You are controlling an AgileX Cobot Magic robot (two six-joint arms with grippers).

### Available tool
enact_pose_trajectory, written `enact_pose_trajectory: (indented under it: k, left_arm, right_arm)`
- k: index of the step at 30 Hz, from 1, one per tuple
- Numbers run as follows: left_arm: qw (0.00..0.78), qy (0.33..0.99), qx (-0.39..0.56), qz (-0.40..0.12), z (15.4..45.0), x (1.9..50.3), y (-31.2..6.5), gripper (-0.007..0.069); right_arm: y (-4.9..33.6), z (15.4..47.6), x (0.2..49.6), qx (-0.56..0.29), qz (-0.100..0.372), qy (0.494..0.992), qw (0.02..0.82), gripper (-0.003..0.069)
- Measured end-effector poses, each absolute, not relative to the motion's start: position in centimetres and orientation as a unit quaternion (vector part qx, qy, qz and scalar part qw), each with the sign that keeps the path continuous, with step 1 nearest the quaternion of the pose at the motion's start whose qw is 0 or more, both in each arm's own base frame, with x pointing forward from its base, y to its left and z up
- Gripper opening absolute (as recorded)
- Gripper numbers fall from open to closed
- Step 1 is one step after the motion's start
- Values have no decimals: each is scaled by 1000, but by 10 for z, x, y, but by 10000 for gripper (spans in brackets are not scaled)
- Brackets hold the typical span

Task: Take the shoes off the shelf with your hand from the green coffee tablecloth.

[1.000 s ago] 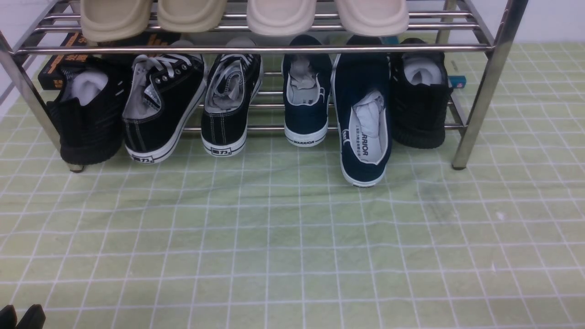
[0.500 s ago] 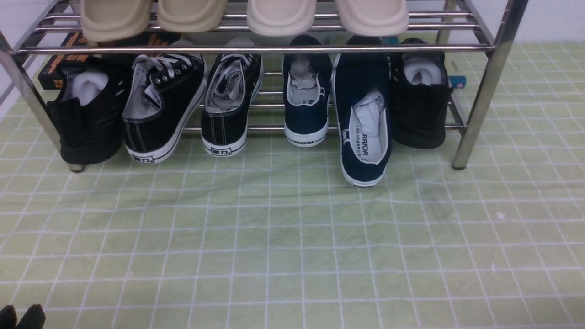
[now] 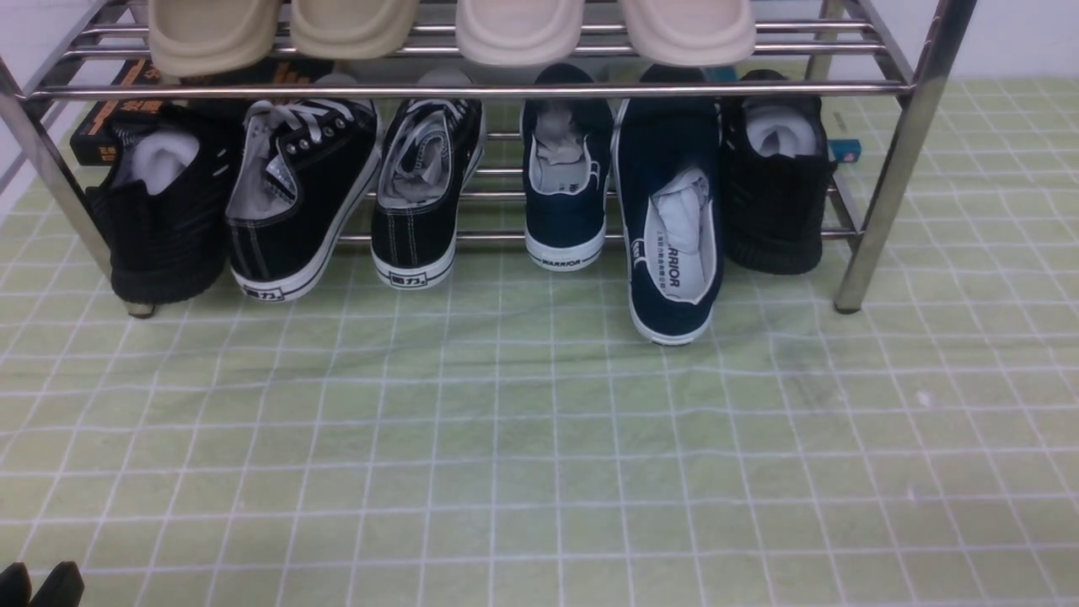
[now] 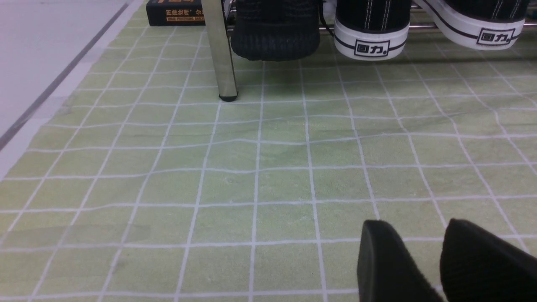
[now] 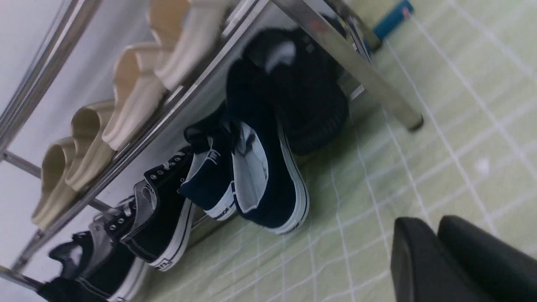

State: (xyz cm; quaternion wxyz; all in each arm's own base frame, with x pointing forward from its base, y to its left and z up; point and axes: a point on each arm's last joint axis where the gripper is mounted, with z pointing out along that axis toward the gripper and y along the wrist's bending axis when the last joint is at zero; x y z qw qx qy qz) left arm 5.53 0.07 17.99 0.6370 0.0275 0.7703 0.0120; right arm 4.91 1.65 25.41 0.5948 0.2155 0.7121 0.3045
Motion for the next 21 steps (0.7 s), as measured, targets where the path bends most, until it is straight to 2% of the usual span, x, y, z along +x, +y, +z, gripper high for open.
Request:
enact_pose_trajectory:
  k: [2, 4, 7, 9, 11, 15, 18, 21]
  left_arm:
    - [637, 770, 27, 12, 180, 55, 1, 242]
    - [637, 770, 27, 12, 180, 55, 1, 242]
    - [637, 770, 27, 12, 180, 55, 1, 242]
    - [637, 770, 27, 12, 180, 55, 1, 242]
    - [637, 770, 27, 12, 180, 55, 1, 242]
    - [637, 770, 27, 12, 180, 55, 1, 242]
    - [637, 770, 27, 12, 180, 55, 1, 242]
    - [637, 770, 27, 12, 180, 55, 1, 242]
  right_arm:
    - [16, 281, 54, 166, 249, 742, 600, 1]
    - [15, 302, 68, 125, 191, 791, 567, -10]
    - [13, 309, 97, 98, 134, 874, 457, -3]
    - [13, 304, 118, 93, 119, 918, 367, 3]
    - [16, 292, 141, 83, 123, 948, 283, 5]
    - [41, 273, 174, 14, 186, 962, 199, 6]
    - [74, 269, 192, -49, 234, 954, 180, 6]
    - [102, 275, 210, -88, 245, 946, 194, 10]
